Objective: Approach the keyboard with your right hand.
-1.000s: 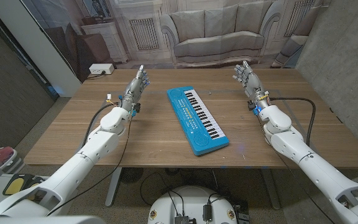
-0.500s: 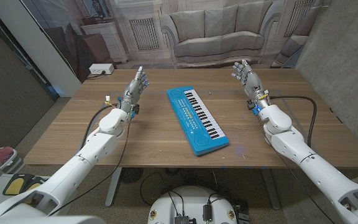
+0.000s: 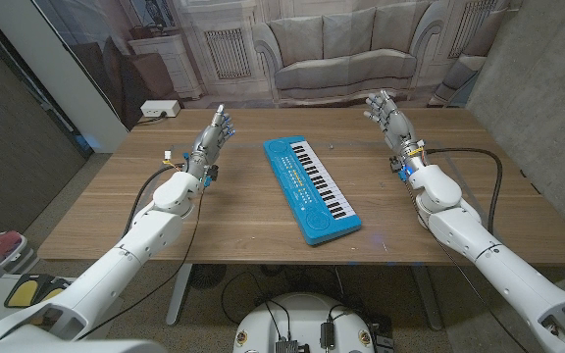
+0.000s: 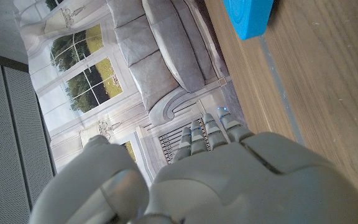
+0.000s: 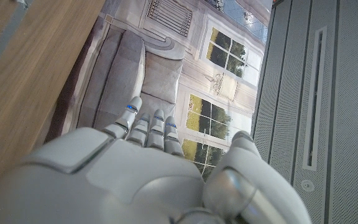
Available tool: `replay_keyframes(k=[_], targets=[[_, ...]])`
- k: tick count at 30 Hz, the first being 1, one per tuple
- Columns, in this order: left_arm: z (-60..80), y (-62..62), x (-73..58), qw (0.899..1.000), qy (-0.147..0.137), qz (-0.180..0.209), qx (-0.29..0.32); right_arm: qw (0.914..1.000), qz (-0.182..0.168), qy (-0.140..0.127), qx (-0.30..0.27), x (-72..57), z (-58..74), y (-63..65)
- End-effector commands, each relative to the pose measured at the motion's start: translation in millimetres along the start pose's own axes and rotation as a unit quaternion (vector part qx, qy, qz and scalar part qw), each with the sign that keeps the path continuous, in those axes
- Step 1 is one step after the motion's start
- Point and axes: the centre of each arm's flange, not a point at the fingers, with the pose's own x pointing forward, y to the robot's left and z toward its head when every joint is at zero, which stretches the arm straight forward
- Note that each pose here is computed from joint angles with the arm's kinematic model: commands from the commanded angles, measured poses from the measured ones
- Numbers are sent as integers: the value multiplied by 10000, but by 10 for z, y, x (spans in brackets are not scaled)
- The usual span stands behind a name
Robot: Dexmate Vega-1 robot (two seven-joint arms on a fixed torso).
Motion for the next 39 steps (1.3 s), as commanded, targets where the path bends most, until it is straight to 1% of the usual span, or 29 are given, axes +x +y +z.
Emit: replay_keyframes(k=[1, 4, 7, 14, 19, 23, 31, 39], targets=[[0, 4, -25, 9999, -64, -119, -103, 9994, 224, -159, -196, 29, 87, 121], [-12, -6, -21, 9998, -23, -157, -96, 9988, 369, -213, -224, 67, 110, 162], [-10, -1, -15, 9999, -5, -144, -82, 9985, 411, -252, -260, 81, 125, 169], [1, 15, -16, 9999, 20, -120, -84, 9985, 401, -287, -245, 72, 126, 165], [7, 32, -42, 9999, 7, -64, -93, 9983, 419, -284, -278, 61, 121, 177], [8, 40, -51, 9999, 0, -49, -95, 9978, 446, -303, -378, 62, 144, 198], [0, 51, -43, 9999, -43, -46, -131, 9953, 510, -332, -756, 70, 241, 270], [-21, 90, -37, 9999, -58, -43, -148, 9932, 602, -436, -897, 101, 301, 360]])
